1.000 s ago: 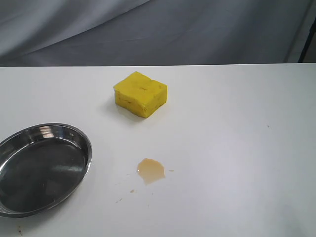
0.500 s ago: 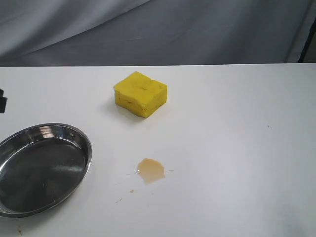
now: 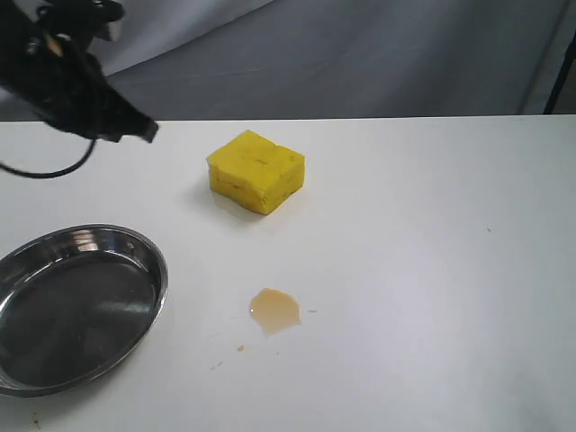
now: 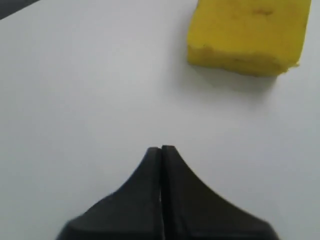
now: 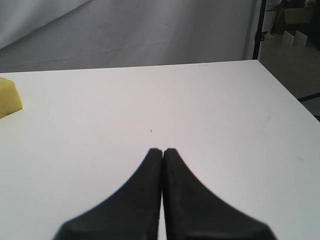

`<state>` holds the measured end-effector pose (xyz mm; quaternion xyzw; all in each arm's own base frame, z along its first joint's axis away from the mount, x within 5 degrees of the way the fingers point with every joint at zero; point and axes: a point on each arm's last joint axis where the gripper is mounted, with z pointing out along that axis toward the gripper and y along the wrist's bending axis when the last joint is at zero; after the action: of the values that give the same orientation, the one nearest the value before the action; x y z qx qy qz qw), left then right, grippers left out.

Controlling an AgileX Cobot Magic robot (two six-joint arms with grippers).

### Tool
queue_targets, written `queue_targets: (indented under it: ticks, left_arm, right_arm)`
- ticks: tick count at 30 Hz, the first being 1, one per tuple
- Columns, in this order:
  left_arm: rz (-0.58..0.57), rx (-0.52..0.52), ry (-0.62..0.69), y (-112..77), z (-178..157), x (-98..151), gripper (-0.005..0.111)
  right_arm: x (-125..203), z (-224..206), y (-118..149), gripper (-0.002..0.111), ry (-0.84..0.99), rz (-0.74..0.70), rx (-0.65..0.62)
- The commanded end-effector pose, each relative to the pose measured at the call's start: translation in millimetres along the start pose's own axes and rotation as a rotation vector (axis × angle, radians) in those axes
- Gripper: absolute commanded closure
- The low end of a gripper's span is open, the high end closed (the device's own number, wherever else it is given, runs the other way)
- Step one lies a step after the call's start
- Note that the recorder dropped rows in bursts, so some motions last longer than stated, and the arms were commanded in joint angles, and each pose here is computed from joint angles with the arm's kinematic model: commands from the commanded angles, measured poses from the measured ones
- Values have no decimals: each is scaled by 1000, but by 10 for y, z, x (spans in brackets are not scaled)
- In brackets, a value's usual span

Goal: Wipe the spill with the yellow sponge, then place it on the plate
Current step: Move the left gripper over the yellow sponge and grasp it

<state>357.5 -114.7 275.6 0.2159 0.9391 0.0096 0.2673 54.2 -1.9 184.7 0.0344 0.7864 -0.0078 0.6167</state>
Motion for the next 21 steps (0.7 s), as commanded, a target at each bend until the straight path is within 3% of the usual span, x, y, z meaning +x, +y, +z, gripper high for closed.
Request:
queue_targets:
  ticks: [1, 4, 6, 13, 17, 21]
  left_arm:
    - [-91, 56, 16, -286, 311, -377, 107]
    - [-210, 191, 28, -428, 588, -583, 107]
    - [-225, 226, 5, -471, 756, -714, 106]
    - [-144, 245, -34, -743, 1279, -880, 85]
    - [-109, 255, -48, -973, 1507, -870, 66]
    - [-62, 246, -32, -1085, 1634, -811, 58]
  right_arm:
    - [12, 1, -1, 108, 1, -4, 0]
    - [12, 1, -1, 108, 1, -4, 0]
    - [12, 1, -1, 108, 1, -4, 0]
    - [12, 1, -1, 108, 1, -4, 0]
    - [12, 1, -1, 108, 1, -4, 0]
    - [12, 1, -1, 108, 1, -4, 0]
